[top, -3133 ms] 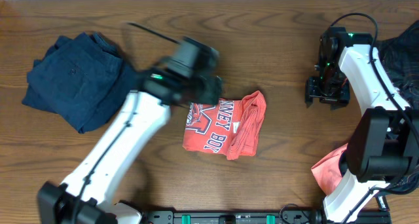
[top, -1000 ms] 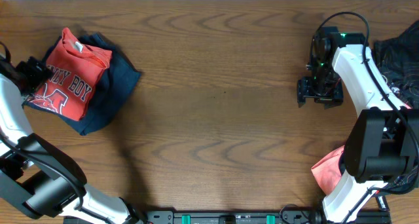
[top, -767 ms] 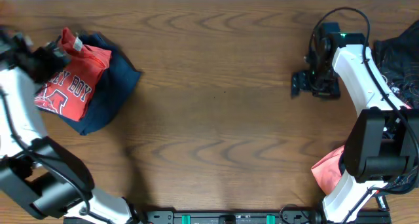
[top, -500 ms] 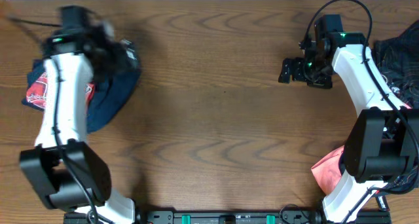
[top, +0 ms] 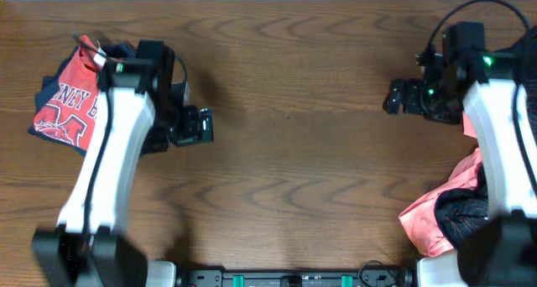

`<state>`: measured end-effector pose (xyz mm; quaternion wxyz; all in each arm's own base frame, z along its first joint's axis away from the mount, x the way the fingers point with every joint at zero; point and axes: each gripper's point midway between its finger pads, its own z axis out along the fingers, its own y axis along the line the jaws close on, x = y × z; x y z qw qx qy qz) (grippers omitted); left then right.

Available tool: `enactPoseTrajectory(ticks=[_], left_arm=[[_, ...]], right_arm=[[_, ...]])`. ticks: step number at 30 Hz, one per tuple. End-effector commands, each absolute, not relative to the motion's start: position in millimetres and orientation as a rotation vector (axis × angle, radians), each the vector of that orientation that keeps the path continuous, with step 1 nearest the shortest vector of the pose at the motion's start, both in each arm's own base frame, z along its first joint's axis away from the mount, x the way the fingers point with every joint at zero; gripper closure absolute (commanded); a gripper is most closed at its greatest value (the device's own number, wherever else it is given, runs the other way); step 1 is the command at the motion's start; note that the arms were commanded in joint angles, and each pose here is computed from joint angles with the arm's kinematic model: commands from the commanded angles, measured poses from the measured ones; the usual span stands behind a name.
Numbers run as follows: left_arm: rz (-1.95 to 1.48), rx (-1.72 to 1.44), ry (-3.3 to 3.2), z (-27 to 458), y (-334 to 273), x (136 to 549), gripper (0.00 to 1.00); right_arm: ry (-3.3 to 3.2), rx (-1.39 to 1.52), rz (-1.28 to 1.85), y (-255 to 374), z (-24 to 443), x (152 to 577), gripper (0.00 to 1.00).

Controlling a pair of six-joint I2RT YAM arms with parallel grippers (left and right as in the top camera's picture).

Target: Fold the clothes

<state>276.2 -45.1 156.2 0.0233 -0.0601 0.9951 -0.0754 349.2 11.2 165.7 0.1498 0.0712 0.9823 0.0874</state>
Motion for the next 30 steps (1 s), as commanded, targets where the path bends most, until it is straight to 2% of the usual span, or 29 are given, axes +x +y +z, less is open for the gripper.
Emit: enactPoseTrajectory(ticks=[1, 8, 17, 24, 30], left_arm=[[-0.144, -0.222, 2.878, 176.6, -33.2, 259.2, 0.02], [-0.206, -0.155, 2.345, 213.3, -29.4, 228.6, 0.02], [-0.245, -0.133, 2.079, 250.0, -22.2, 164.7, 0.02], [-0.253, -0.129, 2.024, 257.5, -21.3, 156.1, 0.02], [-0.253, -0.129, 2.024, 257.4, -21.3, 156.1, 0.02]], right_arm=[[2.696, 0.145, 0.186, 17.3, 180.0, 327.8, 0.01], [2.312, 0.124, 0.104, 21.1, 200.7, 294.6, 0.01], [2.434, 0.125, 0.087, 14.9, 164.2, 218.7, 0.01], [2.615, 0.13, 0.058, 11.5, 138.4, 181.7, 0.01], [2.641, 0.13, 0.054, 11.1, 135.3, 176.2, 0.01]])
